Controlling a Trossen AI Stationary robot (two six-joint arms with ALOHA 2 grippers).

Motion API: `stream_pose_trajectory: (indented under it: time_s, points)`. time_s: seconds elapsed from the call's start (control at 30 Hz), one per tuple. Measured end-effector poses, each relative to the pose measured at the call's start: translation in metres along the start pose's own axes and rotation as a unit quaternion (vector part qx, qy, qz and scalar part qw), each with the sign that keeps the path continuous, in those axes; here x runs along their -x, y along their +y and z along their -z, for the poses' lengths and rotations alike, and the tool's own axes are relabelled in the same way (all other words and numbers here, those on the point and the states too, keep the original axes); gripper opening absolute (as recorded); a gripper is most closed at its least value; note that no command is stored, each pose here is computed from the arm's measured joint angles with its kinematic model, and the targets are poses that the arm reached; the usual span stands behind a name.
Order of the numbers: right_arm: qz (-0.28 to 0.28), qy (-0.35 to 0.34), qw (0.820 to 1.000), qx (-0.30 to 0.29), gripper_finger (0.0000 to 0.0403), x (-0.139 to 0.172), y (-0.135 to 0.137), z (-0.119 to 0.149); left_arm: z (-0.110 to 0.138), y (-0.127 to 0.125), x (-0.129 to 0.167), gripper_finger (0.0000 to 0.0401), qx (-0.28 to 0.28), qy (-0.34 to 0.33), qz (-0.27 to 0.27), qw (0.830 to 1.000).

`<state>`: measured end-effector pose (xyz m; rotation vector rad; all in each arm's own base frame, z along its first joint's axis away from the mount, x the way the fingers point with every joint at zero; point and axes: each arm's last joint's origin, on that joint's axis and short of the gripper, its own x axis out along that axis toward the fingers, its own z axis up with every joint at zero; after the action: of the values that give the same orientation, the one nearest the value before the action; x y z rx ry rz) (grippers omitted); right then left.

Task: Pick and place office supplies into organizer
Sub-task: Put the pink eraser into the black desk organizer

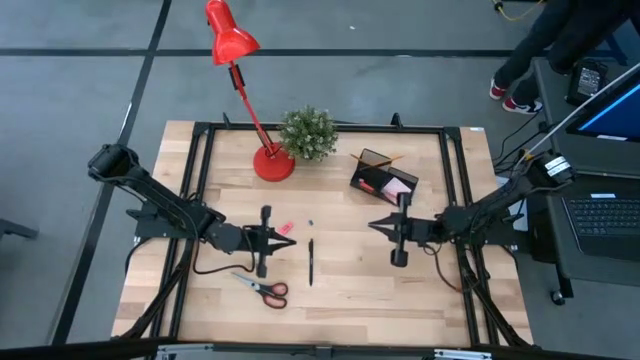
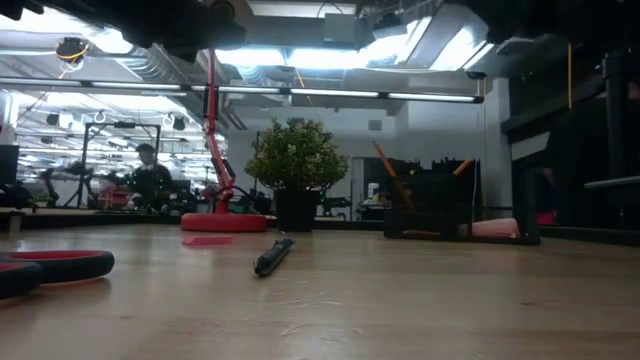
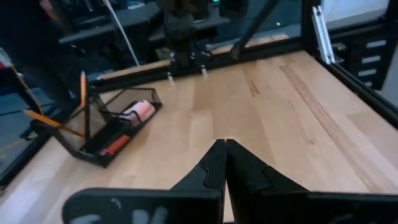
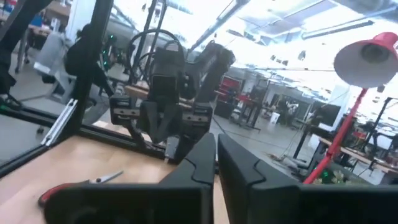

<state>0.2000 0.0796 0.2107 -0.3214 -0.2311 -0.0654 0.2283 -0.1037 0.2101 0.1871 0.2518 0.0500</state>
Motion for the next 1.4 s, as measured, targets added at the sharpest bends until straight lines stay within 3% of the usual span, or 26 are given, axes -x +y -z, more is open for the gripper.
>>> stream_pose_trajectory:
  time_s: [0.17,0.87,1.1,1.4]
  points:
    - [-0.002,0.006,1.0,-0.024,0.0029,0.009,-0.001,0.008,0.0,0.0,0.0,0.0003,0.003,-0.002,-0.002,1.0]
    - [0.0,0.011,1.0,-0.017,0.003,0.008,-0.002,0.01,0.0,0.0,0.0,0.0003,0.021,-0.002,-0.002,1.0]
    - [0.0,0.011,1.0,-0.018,0.003,0.008,-0.002,0.01,0.0,0.007,-0.004,0.0003,0.071,0.001,-0.017,0.997]
    - [0.0,0.011,1.0,-0.018,0.003,0.008,-0.002,0.01,0.011,0.018,-0.008,0.0003,0.089,0.047,-0.043,0.994]
